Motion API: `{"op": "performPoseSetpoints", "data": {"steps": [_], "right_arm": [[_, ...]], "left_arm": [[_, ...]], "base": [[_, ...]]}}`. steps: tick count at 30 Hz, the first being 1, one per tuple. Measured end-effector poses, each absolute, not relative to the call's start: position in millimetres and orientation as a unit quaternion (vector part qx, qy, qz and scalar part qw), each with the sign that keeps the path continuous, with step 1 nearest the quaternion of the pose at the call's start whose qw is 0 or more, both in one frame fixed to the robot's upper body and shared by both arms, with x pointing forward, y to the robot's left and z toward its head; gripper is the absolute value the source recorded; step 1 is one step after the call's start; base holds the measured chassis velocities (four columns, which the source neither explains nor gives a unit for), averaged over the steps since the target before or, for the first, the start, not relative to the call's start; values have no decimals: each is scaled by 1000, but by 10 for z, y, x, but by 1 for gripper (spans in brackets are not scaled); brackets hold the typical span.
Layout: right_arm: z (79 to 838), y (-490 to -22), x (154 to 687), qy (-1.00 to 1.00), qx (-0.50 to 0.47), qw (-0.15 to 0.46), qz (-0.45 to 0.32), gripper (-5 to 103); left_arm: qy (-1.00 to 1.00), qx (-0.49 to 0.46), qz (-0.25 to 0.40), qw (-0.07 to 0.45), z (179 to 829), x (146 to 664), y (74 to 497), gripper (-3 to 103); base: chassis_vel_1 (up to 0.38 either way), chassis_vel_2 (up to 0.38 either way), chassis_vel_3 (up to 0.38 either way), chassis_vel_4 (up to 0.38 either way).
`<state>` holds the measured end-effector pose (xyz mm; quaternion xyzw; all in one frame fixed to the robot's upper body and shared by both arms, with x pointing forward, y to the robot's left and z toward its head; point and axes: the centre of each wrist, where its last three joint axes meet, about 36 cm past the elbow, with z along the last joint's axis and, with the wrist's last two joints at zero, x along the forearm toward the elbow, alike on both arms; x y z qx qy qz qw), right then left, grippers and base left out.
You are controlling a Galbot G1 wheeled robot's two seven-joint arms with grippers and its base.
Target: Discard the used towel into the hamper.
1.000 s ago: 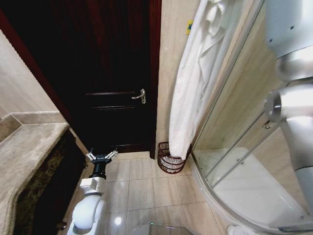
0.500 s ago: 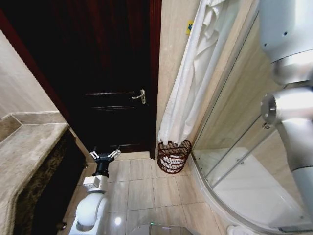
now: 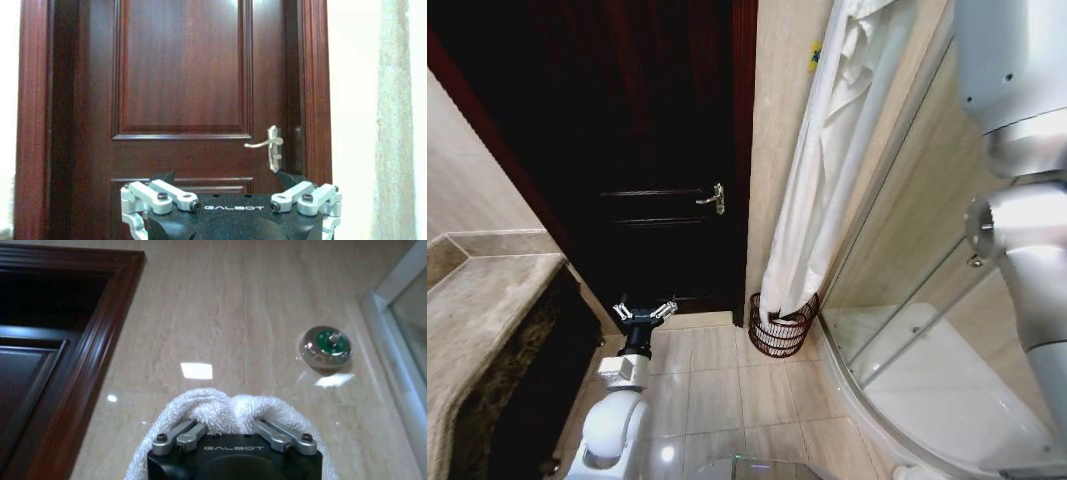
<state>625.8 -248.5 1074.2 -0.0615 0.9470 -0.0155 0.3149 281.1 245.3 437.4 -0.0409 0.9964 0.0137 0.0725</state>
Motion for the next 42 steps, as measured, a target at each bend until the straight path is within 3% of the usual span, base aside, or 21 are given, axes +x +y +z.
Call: {"op": "performPoseSetpoints", "data": {"steps": [12,28,42], "right_arm": [[10332,-2450,5782,949,-83,305,-12,8],[9643,-2599,6171,960,-77,271,-6,8],[8906,-2584,6126,967,-86,240,-16,8]], "left_arm": [[997,-41,18,65,4352,2808,2439,100],[998,-40,18,53,4241,2857,2369,100],[998,-33,10,42,4132,2869,2308,100]], "base": [[-120,116,110,-118],[0,0,0,0],[0,0,0,0]]}}
